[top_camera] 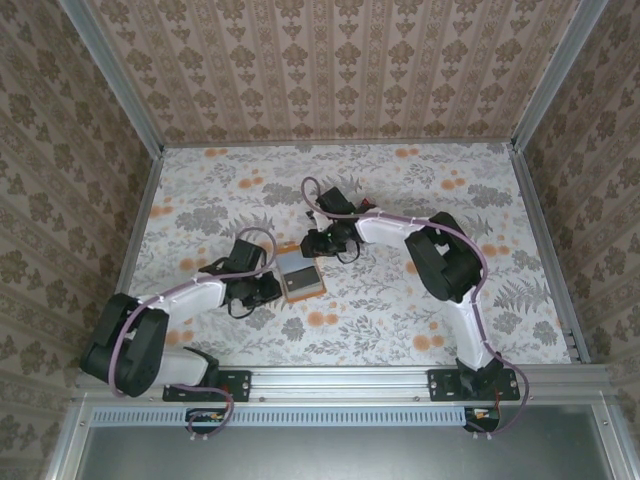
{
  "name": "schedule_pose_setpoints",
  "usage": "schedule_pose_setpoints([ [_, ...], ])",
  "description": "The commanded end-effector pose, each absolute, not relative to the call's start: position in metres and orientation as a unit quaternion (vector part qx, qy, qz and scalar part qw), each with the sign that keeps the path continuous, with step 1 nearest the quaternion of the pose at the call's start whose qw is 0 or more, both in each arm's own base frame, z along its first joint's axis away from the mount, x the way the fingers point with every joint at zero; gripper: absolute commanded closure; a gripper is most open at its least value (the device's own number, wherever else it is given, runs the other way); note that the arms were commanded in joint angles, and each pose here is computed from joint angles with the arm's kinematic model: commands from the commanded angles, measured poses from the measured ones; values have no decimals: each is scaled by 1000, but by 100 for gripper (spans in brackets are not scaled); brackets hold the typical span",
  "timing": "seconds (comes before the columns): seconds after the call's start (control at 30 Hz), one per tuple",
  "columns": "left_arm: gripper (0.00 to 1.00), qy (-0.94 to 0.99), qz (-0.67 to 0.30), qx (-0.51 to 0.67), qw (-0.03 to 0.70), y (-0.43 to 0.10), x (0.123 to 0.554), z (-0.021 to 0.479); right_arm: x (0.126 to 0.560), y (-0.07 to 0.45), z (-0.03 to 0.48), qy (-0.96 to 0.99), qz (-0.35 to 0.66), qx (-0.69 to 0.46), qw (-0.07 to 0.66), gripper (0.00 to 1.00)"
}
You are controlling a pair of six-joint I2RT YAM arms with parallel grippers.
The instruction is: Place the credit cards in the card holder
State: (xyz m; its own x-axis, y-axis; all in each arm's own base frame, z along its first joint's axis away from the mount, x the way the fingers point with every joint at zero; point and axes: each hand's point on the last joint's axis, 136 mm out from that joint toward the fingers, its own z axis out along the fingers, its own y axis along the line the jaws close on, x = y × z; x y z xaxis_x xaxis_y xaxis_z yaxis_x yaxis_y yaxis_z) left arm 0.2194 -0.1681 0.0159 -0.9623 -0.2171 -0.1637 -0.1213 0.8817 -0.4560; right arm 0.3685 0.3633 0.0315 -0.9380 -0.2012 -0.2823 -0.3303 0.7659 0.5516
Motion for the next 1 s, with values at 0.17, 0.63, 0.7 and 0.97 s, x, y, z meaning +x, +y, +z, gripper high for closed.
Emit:
schedule_pose_setpoints([
  [0.17, 85, 961, -246, -63, 107, -215, 228, 17, 349, 399, 33, 916, 345, -200, 41, 68],
  [0.63, 82, 957, -252, -53, 135, -232, 231, 40, 375, 386, 85, 913, 330, -221, 93, 67],
  [0.7, 82, 958, -233, -55, 155, -222, 233, 51, 381, 373, 104, 915, 320, -217, 116, 66],
  [0.97, 77, 944, -227, -59, 231, -208, 260, 91, 410, 289, 148, 925, 282, -153, 203, 64],
])
